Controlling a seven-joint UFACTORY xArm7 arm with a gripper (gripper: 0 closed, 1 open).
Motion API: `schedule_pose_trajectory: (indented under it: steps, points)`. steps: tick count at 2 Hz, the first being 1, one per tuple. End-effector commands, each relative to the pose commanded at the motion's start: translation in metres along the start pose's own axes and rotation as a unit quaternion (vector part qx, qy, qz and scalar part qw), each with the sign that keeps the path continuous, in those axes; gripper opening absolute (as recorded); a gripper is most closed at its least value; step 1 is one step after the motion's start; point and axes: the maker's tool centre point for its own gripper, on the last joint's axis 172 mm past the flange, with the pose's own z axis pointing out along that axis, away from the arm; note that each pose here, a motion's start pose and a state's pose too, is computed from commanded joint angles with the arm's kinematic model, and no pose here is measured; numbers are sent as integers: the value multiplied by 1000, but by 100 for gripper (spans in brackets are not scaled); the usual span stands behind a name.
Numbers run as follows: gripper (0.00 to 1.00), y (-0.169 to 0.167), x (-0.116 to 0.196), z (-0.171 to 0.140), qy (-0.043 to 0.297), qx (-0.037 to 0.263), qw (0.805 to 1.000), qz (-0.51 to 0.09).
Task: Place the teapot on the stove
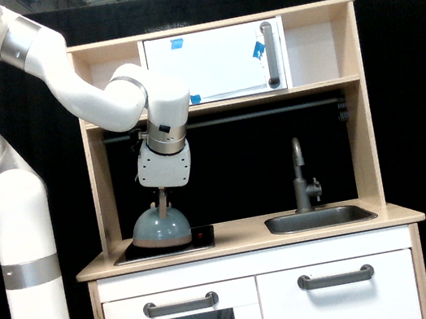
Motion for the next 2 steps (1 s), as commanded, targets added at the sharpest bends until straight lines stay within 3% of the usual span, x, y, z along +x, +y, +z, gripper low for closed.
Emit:
schedule_pose_trajectory:
  steps: [1, 2]
  points:
    - [100, -1, -6, 2, 0, 0, 1000, 0]
    - [100, -3, -3, -23, 0, 0, 1000, 0]
